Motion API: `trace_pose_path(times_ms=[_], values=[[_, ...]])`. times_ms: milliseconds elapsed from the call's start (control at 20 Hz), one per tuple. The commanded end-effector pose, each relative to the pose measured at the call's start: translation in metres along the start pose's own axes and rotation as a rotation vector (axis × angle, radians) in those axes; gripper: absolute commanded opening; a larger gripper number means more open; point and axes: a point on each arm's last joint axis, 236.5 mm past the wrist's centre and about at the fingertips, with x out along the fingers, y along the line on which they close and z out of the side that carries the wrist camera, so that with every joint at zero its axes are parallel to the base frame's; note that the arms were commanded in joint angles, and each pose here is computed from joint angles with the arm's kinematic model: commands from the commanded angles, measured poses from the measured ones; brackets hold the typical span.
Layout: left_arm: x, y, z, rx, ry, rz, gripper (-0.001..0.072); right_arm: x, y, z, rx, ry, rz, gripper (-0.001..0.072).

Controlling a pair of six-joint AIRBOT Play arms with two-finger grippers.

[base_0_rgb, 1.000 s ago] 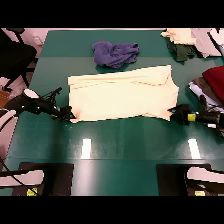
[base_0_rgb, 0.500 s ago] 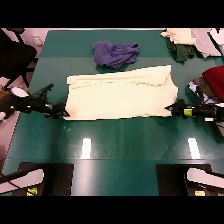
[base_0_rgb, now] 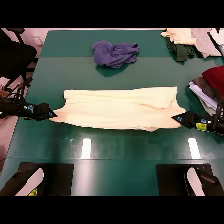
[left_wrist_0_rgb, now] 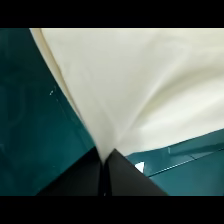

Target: Fold the shirts.

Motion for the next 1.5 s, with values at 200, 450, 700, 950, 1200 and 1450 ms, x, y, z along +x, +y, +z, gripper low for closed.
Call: trace_pose_path(times_ms=[200, 450, 700, 950, 1200, 1450], values=[[-0.009, -0.001, 0.086, -0.055, -0.353, -0.016, 0.0024, 0.013, -0.017, 0.07, 0.023, -0.17, -0.12, 0.0025], [0.071, 0.017, 0.099, -0.088, -0.256, 0.012, 0.0025, 0.077, -0.057, 0.106, 0.081, -0.068, -0.169, 0.0026], [0.138, 0.039, 0.081, -0.135, -0.113, 0.044, 0.0025, 0.123, -0.085, 0.108, 0.127, 0.096, -0.175, 0.0027], [0.145, 0.06, 0.087, -0.108, -0.139, 0.112, 0.0025, 0.138, -0.114, 0.106, 0.148, 0.165, -0.223, 0.0027], [0.112, 0.077, 0.113, -0.124, -0.185, 0.129, 0.0028, 0.092, -0.104, 0.135, 0.103, 0.085, -0.202, 0.0388], [0.05, 0.084, 0.137, -0.193, -0.228, 0.093, 0.055, 0.021, -0.134, 0.151, 0.15, -0.023, -0.235, 0.0555]])
